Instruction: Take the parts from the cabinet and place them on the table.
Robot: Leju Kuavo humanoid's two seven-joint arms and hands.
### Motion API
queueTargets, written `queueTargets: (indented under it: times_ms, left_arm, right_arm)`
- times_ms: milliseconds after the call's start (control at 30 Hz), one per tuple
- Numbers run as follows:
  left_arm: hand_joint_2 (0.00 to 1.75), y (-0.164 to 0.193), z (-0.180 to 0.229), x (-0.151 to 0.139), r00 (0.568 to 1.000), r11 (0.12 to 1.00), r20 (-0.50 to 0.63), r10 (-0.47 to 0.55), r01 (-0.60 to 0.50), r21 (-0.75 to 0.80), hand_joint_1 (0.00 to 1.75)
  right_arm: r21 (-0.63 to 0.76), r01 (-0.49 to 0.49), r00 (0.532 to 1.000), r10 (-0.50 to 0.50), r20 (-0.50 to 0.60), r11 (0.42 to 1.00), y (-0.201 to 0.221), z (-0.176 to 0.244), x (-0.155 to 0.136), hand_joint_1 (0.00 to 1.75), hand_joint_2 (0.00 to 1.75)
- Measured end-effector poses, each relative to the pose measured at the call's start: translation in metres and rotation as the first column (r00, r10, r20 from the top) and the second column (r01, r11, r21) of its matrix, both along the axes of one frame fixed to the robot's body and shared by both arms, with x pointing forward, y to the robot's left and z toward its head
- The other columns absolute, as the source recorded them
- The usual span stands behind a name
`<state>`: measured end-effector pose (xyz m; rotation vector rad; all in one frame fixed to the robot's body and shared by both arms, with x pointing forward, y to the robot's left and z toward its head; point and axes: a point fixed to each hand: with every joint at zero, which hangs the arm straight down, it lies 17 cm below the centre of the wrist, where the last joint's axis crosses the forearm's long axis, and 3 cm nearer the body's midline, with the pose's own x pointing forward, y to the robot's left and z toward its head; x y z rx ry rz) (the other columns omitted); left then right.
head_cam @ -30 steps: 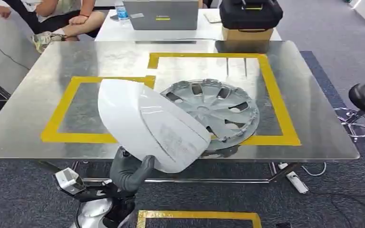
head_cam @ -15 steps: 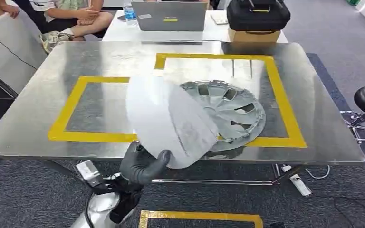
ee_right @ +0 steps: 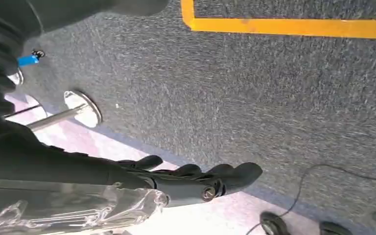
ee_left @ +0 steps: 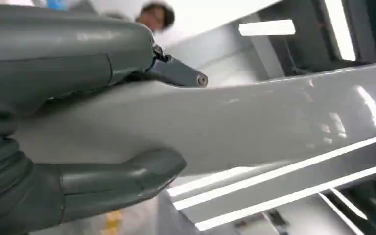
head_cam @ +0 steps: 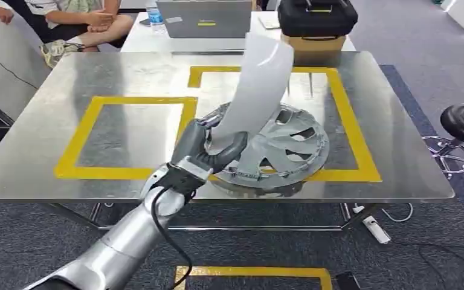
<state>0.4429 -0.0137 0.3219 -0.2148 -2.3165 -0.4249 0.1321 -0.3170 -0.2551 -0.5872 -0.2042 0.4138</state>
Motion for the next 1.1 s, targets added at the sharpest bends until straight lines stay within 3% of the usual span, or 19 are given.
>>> queueTargets:
  times_ms: [100, 233, 400, 500, 900, 967, 1033, 1100]
  left_arm:
    - [1.75, 0.007, -0.01, 0.027, 0.991, 0.985, 0.043, 0.129, -0.133, 0.106, 1.75]
    - [1.75, 0.015, -0.028, 0.062, 0.975, 0.941, 0.072, 0.212, -0.223, 0.253, 1.75]
    - [1.75, 0.045, -0.066, 0.11, 0.909, 0.768, 0.113, 0.401, -0.401, 0.499, 1.75]
    - [1.75, 0.057, -0.068, 0.124, 0.892, 0.714, 0.146, 0.429, -0.433, 0.55, 1.75]
    - [1.75, 0.076, -0.094, 0.135, 0.881, 0.651, 0.134, 0.455, -0.431, 0.624, 1.75]
    - [1.75, 0.079, -0.095, 0.14, 0.866, 0.604, 0.153, 0.477, -0.449, 0.659, 1.75]
    - [1.75, 0.087, -0.102, 0.15, 0.838, 0.495, 0.185, 0.513, -0.465, 0.734, 1.75]
    - [1.75, 0.107, -0.123, 0.159, 0.802, 0.33, 0.224, 0.554, -0.459, 0.825, 1.75]
  right_arm:
    - [-0.003, -0.021, 1.0, 0.021, -0.002, 1.0, 0.001, 0.001, 0.004, 0.0, 1.75]
    - [-0.001, -0.036, 0.999, 0.036, -0.002, 0.999, 0.003, 0.002, 0.01, 0.0, 1.75]
    - [-0.002, -0.039, 0.999, 0.039, 0.0, 0.999, 0.003, 0.002, 0.013, 0.0, 1.75]
    - [0.0, -0.043, 0.999, 0.043, 0.005, 0.999, 0.005, 0.003, 0.017, 0.0, 1.75]
    - [-0.001, -0.047, 0.999, 0.047, 0.004, 0.999, 0.005, 0.003, 0.017, 0.0, 1.75]
    - [0.0, -0.048, 0.999, 0.048, 0.006, 0.999, 0.005, 0.003, 0.018, 0.0, 1.75]
    - [0.0, -0.05, 0.999, 0.05, 0.008, 0.999, 0.005, 0.004, 0.02, 0.0, 1.75]
    - [0.003, -0.054, 0.999, 0.054, 0.002, 0.999, 0.006, 0.004, 0.02, 0.0, 1.75]
